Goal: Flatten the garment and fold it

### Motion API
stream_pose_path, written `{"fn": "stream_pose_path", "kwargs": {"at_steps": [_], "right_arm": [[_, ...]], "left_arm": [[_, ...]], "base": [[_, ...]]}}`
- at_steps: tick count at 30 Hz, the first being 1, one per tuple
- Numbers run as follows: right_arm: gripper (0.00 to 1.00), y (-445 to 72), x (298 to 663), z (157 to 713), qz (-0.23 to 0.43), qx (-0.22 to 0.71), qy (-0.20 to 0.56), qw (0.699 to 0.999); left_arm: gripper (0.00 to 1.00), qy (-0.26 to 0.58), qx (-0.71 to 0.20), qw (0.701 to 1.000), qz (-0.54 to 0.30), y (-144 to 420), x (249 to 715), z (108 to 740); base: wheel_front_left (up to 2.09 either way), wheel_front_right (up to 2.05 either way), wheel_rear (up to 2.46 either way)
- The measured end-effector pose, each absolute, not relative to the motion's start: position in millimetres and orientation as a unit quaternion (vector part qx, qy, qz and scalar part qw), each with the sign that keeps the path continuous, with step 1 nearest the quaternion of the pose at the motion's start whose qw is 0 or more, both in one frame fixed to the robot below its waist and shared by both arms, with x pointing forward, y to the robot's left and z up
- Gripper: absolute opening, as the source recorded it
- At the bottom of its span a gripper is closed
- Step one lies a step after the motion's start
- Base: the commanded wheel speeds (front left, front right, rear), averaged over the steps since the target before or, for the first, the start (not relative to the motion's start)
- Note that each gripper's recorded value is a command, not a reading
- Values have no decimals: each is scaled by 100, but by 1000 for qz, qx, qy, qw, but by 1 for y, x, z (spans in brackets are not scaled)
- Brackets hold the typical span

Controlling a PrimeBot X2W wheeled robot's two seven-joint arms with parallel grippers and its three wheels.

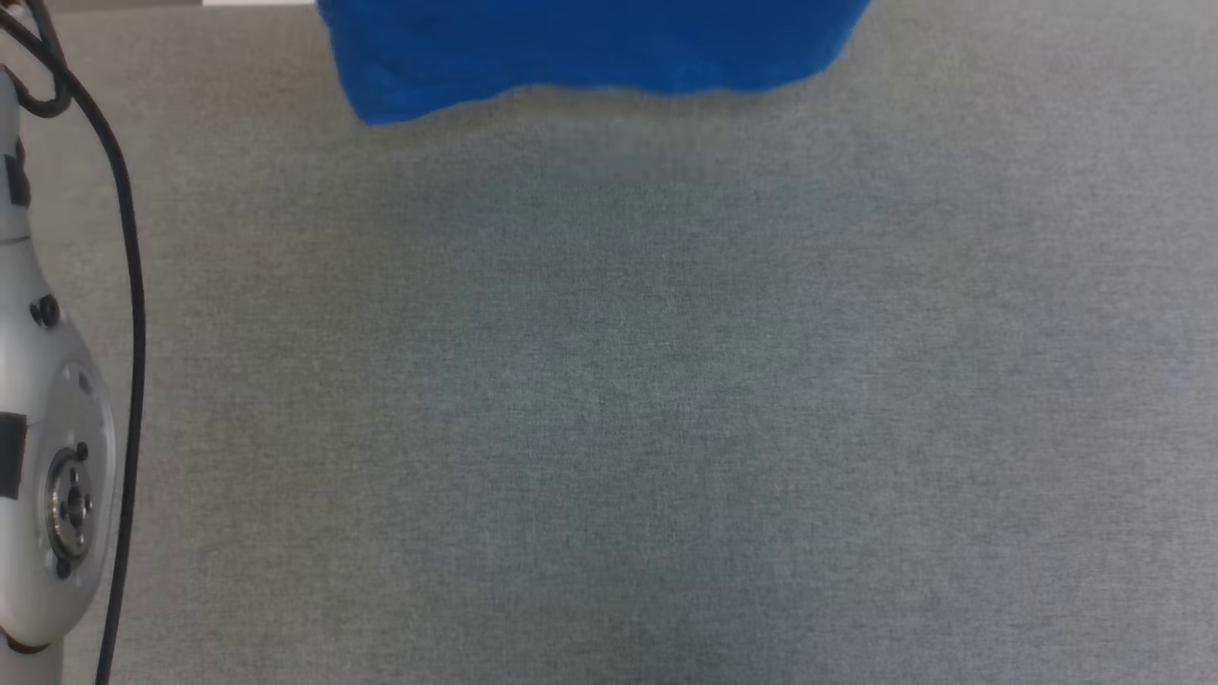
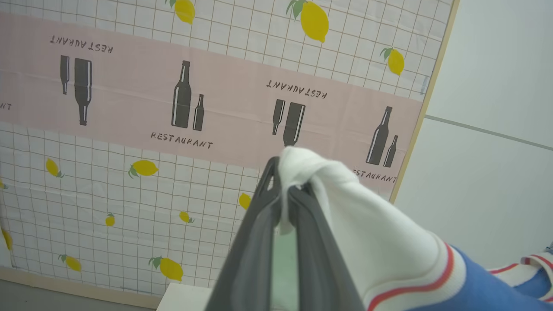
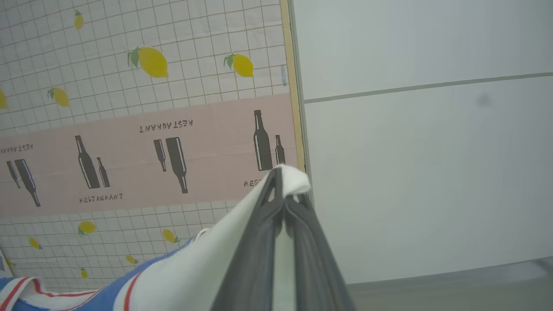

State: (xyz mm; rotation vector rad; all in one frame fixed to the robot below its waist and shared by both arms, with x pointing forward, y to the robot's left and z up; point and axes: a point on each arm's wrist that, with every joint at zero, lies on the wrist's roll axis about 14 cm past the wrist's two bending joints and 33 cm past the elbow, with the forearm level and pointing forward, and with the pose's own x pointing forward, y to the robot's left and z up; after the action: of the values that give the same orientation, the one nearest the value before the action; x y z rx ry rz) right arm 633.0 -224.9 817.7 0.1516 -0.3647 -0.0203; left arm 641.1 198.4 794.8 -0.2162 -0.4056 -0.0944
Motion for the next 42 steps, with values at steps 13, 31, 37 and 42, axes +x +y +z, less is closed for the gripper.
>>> {"fn": "stream_pose_path", "kwargs": {"at_steps": [13,31,37,42], "right_arm": [[0,-203,648,753,44,105,-139,984],[0,-210,420,491,21,186,145,971],[0,-209,364,442,9,153,219,964],[0,-225,334,418,-5,104,269,958]], "left_arm": [[0,-146,-173,972,-57,206,640,715],[0,137,-343,929,14,199,407,455],[0,212,-344,913,57,203,349,410],[0,263,-295,913,103,226,318,387]], "base": [[0,0,0],[0,0,0],[0,0,0],[0,0,0]]}}
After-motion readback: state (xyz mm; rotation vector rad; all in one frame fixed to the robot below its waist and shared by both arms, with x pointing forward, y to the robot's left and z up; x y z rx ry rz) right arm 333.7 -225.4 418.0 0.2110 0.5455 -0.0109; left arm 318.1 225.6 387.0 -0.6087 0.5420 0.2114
